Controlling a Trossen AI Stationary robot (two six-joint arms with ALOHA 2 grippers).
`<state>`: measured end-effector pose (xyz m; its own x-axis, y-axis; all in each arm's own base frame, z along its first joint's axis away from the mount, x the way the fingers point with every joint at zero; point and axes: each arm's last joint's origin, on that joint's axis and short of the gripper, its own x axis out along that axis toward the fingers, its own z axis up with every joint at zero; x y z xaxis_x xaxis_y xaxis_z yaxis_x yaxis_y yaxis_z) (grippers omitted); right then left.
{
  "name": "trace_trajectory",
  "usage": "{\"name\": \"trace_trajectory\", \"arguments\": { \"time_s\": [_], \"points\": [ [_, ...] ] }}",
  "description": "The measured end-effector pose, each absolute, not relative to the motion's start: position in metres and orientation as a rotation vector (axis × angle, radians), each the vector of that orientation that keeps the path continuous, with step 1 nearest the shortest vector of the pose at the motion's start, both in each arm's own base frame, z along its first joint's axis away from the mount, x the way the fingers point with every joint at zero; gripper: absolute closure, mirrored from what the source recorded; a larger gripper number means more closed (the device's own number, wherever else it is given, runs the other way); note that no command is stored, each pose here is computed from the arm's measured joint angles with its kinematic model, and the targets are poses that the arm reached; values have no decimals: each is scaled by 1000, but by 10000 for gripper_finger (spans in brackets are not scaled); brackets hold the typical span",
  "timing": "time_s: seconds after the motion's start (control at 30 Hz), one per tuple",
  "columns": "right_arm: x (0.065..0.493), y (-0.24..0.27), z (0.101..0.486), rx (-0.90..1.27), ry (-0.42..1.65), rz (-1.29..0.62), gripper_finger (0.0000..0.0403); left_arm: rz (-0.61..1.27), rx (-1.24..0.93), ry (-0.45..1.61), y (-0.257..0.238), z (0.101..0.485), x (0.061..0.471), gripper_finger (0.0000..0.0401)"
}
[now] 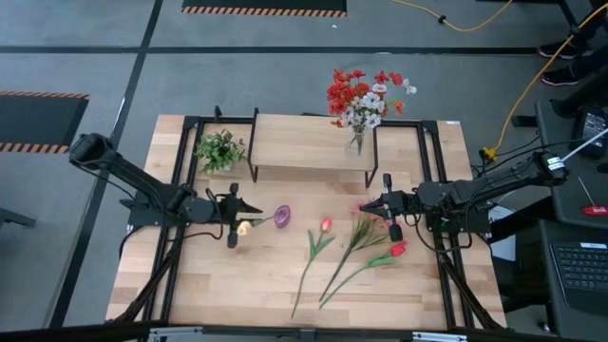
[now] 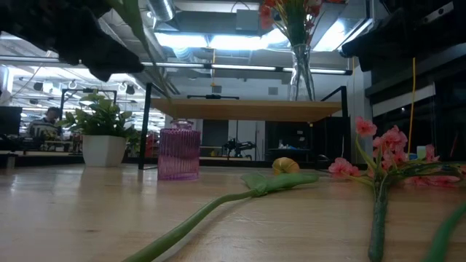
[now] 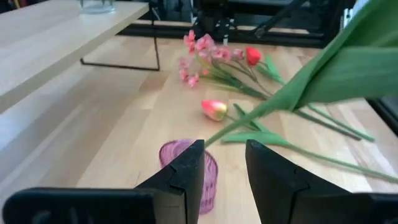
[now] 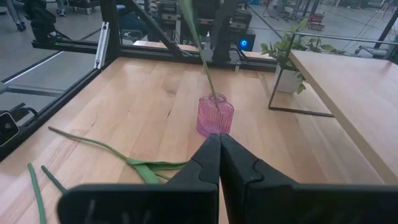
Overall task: Pick and place flowers into a vace then onto a shelf
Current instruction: Put the red flower into the purple vase
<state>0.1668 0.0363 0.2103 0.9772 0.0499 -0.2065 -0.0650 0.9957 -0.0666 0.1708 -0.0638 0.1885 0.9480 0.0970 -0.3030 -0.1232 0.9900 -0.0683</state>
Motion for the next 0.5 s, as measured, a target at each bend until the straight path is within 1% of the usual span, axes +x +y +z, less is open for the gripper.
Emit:
{"name": "trace_trajectory", "arguments": {
  "time_s": [0.2, 0.5],
  "points": [
    [167, 36, 210, -74, 206, 58, 398, 136, -85, 300, -70, 190, 164, 292],
    [167, 36, 210, -73, 206, 58, 398, 233, -50, 280, -71, 189, 160, 301]
  ]
}}
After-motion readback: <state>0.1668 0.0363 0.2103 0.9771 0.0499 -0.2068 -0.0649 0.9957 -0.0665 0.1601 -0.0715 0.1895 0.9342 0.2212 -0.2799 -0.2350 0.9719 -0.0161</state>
